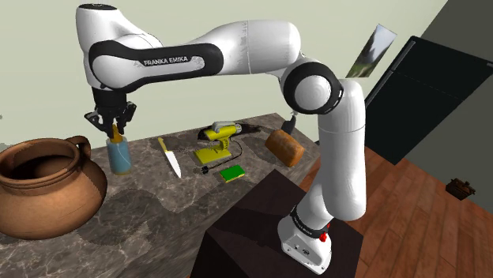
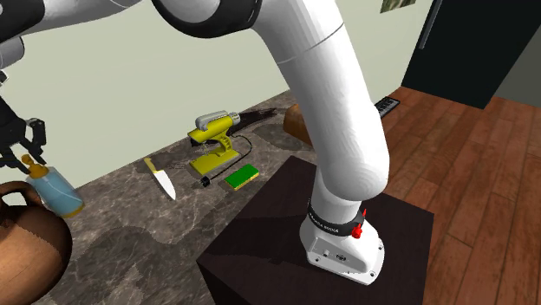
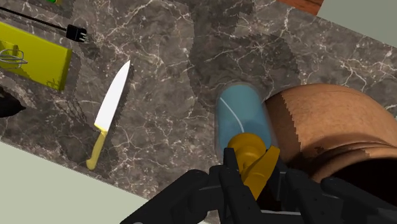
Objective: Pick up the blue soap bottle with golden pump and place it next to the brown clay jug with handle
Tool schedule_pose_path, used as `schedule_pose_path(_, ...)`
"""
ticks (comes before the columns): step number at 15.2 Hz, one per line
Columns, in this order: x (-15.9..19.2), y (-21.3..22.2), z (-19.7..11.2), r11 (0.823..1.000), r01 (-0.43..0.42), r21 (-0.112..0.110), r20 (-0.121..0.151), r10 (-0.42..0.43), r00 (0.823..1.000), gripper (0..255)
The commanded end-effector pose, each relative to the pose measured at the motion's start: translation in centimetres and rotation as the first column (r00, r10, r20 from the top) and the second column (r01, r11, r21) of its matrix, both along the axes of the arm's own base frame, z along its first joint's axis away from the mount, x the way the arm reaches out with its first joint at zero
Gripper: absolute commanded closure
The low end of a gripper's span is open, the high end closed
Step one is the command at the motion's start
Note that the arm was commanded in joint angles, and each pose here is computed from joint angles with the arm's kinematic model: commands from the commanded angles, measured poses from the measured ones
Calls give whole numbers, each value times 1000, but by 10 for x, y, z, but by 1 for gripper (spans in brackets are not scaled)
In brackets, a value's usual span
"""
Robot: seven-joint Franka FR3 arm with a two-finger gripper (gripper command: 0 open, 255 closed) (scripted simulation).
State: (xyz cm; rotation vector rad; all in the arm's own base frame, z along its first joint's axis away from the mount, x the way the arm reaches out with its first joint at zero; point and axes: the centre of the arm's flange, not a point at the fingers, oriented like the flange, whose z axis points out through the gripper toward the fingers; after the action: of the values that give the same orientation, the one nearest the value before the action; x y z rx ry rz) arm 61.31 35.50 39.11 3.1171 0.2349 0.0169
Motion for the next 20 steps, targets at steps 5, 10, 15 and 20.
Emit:
schedule_pose_path(5,0,-1,-32,1000,0,0,1,0,1000,255)
schedule_pose_path(10,0,-1,-59,1000,0,0,1,0,1000,255)
schedule_pose_path(15,0,-1,-85,1000,0,0,1,0,1000,255)
schedule_pose_path(20,0,-1,-112,1000,0,0,1,0,1000,255)
